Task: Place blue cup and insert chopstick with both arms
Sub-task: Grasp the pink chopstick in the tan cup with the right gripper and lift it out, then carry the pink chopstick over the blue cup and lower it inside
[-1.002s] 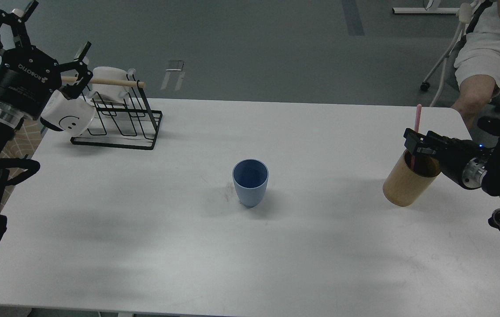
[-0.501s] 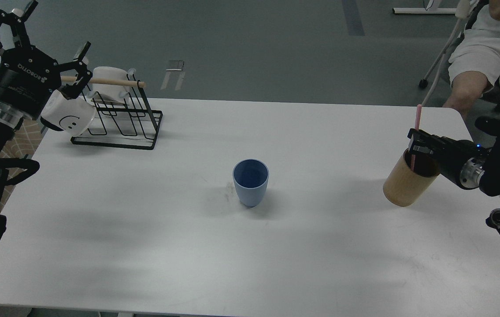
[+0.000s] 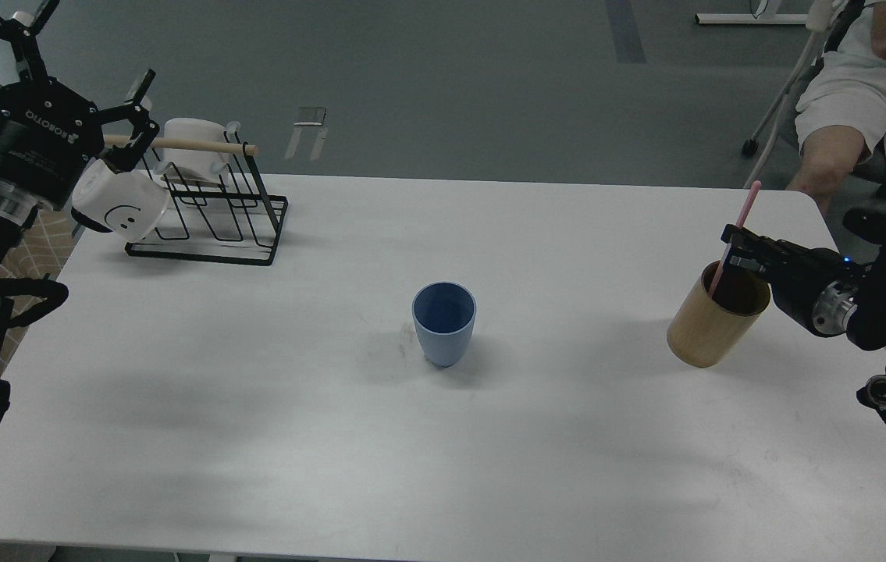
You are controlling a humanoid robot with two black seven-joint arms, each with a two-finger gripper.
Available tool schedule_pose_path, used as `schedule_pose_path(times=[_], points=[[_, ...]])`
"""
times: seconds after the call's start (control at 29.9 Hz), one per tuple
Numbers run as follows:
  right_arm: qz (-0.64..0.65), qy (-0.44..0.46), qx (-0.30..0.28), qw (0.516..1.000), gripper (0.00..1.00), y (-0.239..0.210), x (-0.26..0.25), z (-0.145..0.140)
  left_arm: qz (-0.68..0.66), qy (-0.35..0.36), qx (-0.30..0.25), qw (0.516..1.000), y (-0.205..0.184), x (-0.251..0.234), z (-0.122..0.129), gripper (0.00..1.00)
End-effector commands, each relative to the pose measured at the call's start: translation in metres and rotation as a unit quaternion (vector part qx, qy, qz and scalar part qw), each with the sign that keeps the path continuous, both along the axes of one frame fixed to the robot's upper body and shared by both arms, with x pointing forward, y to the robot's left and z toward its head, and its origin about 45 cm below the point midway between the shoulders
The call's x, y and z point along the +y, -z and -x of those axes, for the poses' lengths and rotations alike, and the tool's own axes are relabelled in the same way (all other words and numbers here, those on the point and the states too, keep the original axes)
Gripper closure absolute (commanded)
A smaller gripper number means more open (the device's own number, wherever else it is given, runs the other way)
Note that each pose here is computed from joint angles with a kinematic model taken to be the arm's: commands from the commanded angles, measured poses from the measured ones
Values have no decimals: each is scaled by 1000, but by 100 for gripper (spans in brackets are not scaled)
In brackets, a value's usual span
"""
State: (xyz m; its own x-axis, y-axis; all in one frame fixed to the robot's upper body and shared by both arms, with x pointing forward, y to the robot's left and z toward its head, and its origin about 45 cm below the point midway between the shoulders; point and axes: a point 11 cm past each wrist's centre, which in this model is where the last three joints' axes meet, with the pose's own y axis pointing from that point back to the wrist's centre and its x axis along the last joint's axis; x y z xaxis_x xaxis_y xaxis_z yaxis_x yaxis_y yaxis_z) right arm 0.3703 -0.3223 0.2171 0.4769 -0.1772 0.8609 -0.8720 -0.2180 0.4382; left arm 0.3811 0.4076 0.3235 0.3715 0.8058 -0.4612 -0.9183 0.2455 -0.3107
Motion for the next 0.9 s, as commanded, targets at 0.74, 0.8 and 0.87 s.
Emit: schedule_pose_path(times=[0.74,0.8,0.87], points=[[-127,-52,-202,970,100,-172,44,-31,-6,-3,-3,1000,-6,5,0,3],[-143,-78,-201,966,100,-173,72,-34,-6,-3,-2,1000,-5,5,1,3],[-145,-107,-192,965,100,-170,101,-35,-6,-3,-2,1000,-5,5,1,3]])
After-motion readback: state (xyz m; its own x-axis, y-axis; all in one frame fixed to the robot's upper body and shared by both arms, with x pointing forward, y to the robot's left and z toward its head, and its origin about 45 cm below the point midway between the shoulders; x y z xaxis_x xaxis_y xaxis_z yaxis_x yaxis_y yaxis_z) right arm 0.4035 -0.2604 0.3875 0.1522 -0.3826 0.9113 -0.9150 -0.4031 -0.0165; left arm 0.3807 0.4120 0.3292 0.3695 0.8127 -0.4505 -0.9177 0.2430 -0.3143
